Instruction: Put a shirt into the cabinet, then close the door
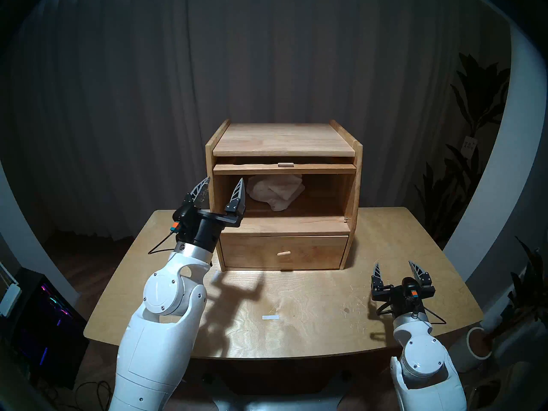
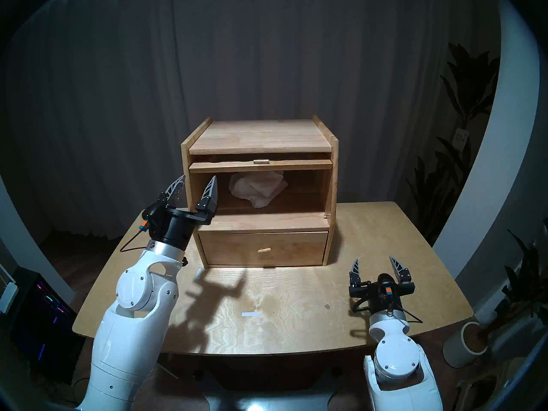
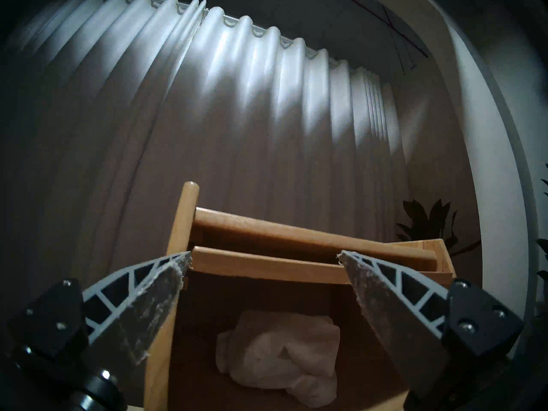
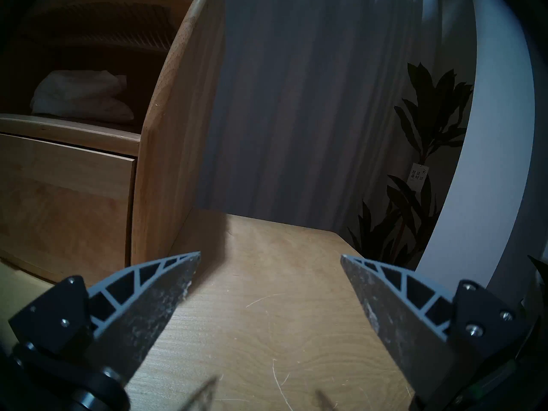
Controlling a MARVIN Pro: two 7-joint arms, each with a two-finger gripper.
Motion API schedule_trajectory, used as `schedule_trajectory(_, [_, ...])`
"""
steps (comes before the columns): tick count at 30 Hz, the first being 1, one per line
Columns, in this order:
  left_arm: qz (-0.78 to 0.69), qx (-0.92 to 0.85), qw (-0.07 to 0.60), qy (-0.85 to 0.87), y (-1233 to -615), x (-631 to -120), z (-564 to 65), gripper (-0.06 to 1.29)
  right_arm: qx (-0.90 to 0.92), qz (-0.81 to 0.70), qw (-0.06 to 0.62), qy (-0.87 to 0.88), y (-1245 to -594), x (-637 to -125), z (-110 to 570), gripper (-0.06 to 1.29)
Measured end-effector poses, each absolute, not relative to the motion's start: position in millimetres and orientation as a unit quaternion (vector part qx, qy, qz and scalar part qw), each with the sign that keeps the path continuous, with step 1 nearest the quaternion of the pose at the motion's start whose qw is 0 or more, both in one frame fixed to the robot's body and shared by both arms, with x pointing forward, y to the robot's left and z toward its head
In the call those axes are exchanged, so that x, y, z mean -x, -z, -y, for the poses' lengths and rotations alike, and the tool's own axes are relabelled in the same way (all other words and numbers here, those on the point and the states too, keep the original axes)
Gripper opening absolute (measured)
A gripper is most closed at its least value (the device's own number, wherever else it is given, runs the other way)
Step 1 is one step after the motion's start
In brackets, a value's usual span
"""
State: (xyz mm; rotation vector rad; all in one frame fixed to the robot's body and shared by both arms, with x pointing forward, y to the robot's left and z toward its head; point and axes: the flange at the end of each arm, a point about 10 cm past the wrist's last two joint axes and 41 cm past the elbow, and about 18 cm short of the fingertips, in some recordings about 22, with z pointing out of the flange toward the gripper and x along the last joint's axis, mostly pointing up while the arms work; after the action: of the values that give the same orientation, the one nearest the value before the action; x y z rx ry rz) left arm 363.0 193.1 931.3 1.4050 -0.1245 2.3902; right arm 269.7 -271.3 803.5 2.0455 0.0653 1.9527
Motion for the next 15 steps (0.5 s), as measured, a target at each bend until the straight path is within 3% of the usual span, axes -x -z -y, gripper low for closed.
schedule_trajectory(8, [0.025, -0.464, 0.123, -0.877, -945, -335, -239, 1.25, -0.706, -0.028, 0.163, -0.689, -812, -272, 273, 1.25])
schedule_trajectory(15, [0.042, -0.507, 0.044, -0.86, -899, -335, -266, 1.25, -0.668, -0.085, 0.214, -0.707, -843, -282, 289, 1.25])
